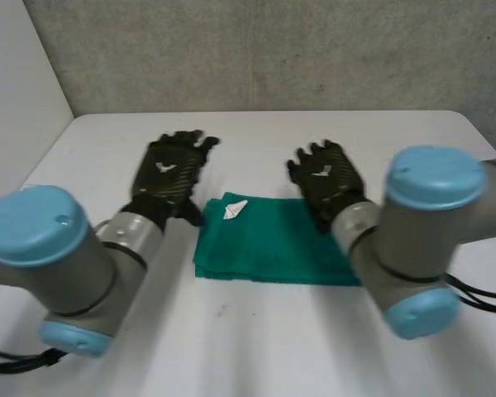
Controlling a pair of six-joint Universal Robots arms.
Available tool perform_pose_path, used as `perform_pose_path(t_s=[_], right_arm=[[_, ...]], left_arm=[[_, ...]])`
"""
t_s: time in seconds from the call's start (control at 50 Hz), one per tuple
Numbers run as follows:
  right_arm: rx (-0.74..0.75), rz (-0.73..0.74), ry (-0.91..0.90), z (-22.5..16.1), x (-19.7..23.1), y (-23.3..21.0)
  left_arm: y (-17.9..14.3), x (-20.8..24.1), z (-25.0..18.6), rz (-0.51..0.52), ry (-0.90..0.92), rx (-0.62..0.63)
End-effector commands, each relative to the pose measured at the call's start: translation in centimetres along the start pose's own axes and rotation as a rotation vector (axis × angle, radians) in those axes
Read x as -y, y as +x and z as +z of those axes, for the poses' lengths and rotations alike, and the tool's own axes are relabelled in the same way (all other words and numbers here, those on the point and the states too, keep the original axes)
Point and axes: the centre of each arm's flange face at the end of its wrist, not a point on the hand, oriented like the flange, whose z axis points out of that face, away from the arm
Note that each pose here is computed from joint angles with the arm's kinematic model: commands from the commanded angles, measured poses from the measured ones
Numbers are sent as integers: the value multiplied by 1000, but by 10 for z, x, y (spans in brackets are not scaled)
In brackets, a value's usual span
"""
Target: Fold the towel.
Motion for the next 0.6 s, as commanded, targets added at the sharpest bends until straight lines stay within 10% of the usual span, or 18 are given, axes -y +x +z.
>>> perform_pose_path(t_s=[0.02,0.28,0.6], right_arm=[[80,285,-212,-29,-54,21],[10,326,-285,-38,-102,31],[-64,285,-218,-28,-101,44]], left_arm=[[69,-8,19,12,33,-166],[68,-67,47,233,-131,-42],[48,-53,7,237,-204,-9]])
